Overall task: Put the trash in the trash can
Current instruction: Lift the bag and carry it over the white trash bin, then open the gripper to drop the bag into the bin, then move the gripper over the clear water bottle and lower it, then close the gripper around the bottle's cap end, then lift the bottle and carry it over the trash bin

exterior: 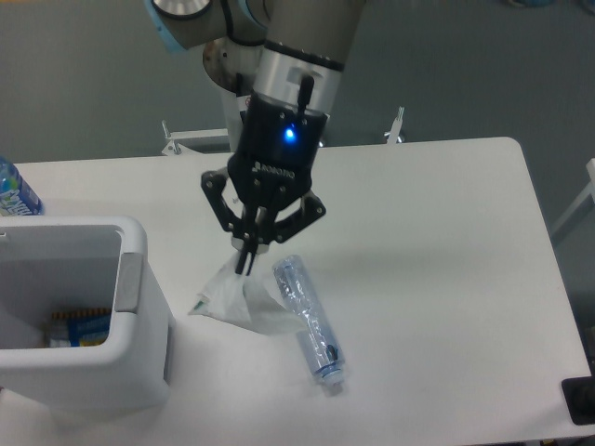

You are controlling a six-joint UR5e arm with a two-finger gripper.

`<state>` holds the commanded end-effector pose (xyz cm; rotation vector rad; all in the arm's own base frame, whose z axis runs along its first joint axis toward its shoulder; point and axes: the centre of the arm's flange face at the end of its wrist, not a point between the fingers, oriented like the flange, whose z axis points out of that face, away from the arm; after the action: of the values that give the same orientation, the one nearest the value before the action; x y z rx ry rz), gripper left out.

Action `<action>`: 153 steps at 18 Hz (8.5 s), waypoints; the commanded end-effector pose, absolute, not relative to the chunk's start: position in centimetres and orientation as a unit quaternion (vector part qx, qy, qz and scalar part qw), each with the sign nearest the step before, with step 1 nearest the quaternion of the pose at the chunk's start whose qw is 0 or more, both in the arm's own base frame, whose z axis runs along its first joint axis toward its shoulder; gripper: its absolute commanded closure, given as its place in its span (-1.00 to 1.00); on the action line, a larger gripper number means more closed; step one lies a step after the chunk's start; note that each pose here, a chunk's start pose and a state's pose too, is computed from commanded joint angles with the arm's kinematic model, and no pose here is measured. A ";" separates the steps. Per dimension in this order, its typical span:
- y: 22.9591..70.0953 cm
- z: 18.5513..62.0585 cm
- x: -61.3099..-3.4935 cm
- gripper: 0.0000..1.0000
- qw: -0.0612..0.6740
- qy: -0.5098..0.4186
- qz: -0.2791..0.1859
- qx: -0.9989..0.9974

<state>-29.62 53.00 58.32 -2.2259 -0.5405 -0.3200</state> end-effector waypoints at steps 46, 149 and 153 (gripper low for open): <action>58.4 39.6 -40.5 -1.00 0.214 -0.294 0.015 -0.932; 62.3 62.1 -28.9 0.40 0.441 -0.268 -0.135 -0.846; 64.3 60.7 -26.8 0.40 0.432 -0.252 -0.147 -0.853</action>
<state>-26.77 64.31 60.68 -2.1274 -0.6275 -0.3654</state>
